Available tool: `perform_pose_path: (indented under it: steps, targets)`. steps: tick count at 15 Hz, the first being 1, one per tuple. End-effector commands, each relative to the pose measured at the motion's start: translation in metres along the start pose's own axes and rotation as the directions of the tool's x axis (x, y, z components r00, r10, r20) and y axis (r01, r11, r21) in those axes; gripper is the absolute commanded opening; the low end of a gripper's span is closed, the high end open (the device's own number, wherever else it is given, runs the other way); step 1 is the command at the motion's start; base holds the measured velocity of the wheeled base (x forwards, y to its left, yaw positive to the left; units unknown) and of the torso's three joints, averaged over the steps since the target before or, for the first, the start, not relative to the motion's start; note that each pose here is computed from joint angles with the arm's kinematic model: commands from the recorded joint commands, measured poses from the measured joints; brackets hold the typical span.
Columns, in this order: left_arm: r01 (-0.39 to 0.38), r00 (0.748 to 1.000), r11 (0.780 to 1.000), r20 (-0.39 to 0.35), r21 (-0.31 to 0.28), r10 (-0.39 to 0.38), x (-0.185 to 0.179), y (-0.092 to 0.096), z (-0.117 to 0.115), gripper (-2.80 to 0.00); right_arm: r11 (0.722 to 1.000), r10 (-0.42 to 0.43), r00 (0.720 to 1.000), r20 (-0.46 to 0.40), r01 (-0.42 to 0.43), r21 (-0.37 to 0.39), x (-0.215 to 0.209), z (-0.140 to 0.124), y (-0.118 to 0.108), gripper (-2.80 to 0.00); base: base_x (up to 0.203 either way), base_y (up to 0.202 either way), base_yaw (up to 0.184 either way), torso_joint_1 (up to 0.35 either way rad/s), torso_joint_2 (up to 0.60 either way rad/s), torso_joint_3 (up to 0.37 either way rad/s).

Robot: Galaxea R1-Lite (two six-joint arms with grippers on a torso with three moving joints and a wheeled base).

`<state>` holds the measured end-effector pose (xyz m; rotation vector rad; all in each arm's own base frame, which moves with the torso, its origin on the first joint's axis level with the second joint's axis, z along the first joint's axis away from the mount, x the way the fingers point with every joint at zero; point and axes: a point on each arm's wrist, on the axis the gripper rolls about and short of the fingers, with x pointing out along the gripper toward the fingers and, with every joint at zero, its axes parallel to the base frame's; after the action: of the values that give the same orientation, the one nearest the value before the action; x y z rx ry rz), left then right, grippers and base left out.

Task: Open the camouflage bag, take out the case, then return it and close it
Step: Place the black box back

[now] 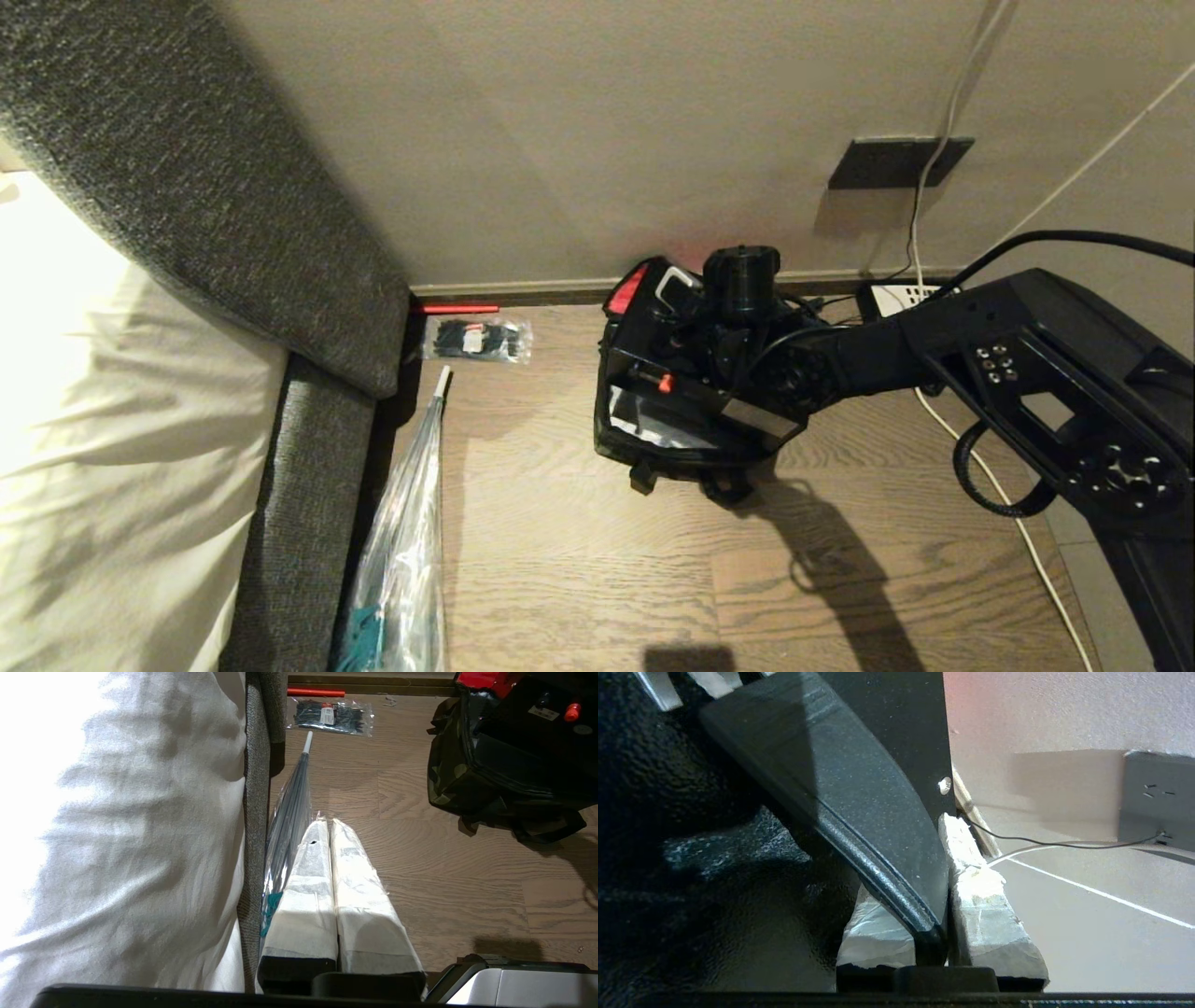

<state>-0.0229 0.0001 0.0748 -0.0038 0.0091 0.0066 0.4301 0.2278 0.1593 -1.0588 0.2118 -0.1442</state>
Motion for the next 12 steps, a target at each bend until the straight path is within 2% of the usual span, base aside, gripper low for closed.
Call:
perform_pose_path:
  steps: [1,9,12]
  targets:
    - [-0.001,1.0,1.0,0.001,-0.001,0.001,0.0,0.0,0.0,-2.8,1.0,-0.005,1.0,-0.011,0.005,-0.003,0.007,-0.003,0.007,-2.8,0.0,0.0,0.0,0.0,0.0,0.0]
    - [-0.001,1.0,1.0,0.001,-0.001,0.001,0.0,0.0,0.0,-2.8,1.0,0.003,1.0,-0.031,-0.004,-0.012,0.013,-0.013,0.016,-2.8,0.0,0.0,0.0,0.0,0.0,0.0]
    - [-0.001,1.0,1.0,0.001,-0.001,0.001,0.0,0.0,0.0,-2.8,0.999,0.021,0.999,-0.041,-0.022,-0.029,0.016,-0.016,0.029,-2.8,0.0,0.0,0.0,0.0,0.0,0.0]
